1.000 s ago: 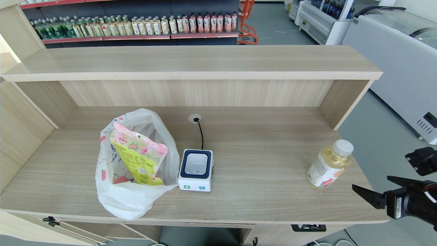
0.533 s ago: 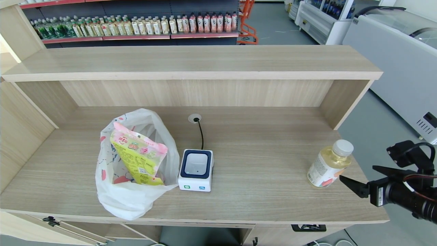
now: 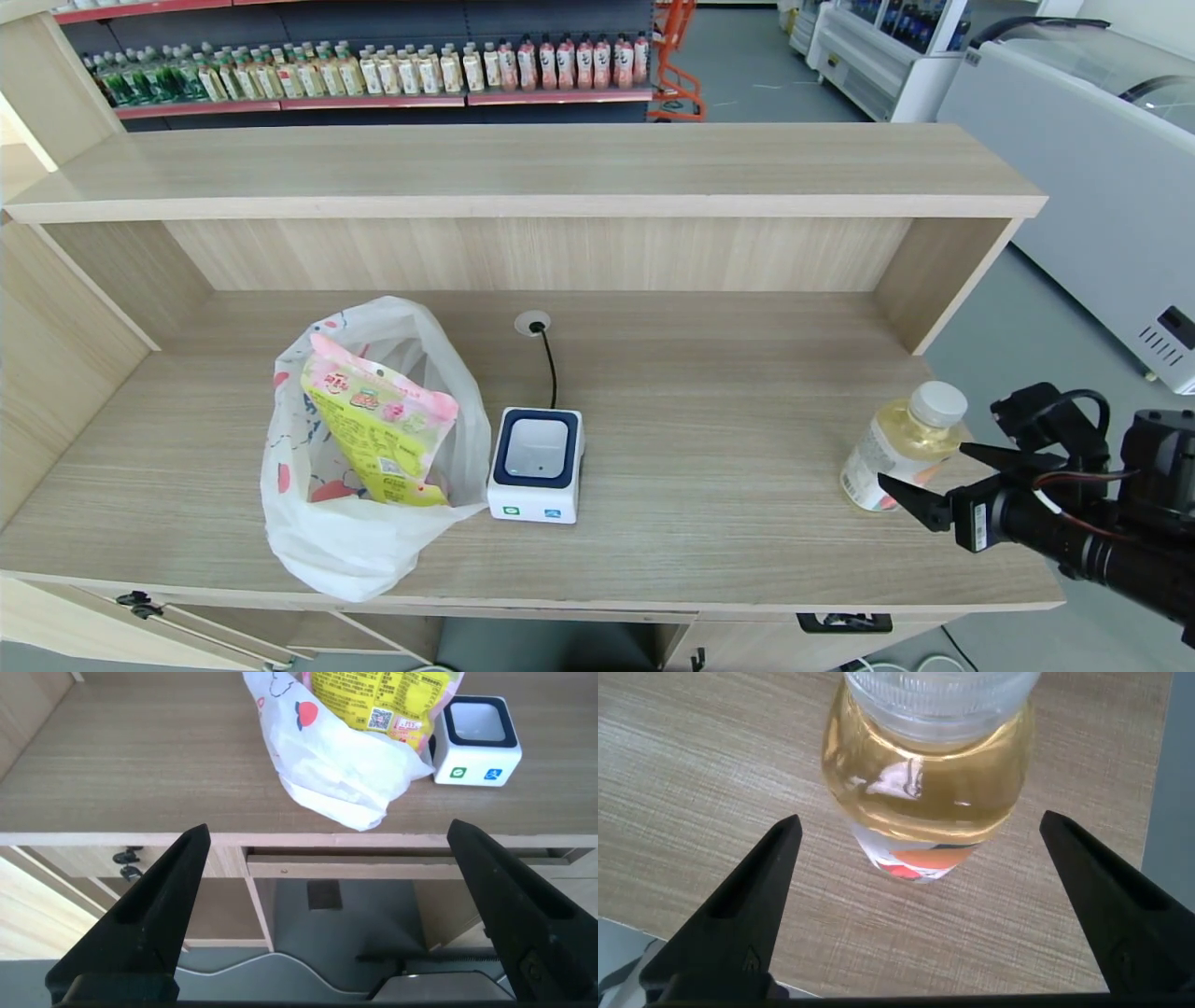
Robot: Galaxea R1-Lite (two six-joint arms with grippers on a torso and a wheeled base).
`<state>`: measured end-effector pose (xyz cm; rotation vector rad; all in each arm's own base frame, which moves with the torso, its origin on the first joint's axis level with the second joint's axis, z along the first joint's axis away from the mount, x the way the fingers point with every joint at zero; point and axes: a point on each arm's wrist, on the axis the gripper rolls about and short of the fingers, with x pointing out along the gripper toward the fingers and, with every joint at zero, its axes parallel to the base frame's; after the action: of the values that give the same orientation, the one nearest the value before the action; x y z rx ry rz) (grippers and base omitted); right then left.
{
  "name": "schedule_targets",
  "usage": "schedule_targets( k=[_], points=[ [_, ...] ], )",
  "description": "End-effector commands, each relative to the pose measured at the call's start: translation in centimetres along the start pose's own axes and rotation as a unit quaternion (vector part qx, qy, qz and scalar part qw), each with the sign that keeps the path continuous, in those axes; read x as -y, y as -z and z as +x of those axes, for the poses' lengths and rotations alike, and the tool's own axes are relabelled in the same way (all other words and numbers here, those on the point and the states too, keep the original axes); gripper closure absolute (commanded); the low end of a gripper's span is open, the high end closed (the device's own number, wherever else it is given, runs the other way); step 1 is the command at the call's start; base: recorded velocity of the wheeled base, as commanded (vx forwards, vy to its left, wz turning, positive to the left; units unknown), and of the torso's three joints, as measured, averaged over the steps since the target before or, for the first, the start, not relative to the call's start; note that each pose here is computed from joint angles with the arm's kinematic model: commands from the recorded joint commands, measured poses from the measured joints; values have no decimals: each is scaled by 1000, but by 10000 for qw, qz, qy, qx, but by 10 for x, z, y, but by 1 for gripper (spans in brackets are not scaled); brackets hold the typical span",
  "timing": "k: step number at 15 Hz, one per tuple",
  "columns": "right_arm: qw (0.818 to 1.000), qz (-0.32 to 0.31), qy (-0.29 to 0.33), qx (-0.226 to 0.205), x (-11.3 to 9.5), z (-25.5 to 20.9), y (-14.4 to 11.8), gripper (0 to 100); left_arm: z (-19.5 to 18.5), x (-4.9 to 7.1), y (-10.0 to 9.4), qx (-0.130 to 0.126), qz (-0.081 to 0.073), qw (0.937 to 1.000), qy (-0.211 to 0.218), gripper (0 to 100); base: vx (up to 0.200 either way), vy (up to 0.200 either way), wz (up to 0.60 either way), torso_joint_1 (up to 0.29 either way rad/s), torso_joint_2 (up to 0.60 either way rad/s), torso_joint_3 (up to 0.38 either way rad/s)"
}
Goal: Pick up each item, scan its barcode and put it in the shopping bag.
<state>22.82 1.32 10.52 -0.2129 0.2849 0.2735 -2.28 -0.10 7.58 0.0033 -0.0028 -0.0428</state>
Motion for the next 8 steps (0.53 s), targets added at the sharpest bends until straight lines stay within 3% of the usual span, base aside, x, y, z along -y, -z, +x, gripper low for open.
schedule_targets(
  k=[1,8],
  points=[
    [9999,-7,-98,-84,-3,12,5,0,0,0,0,-6,-1,10000,1,0,0,0,0,0,0,0],
    [9992,-81,-348,161,-6,39,5,0,0,0,0,-6,-1,10000,1,0,0,0,0,0,0,0]
  ],
)
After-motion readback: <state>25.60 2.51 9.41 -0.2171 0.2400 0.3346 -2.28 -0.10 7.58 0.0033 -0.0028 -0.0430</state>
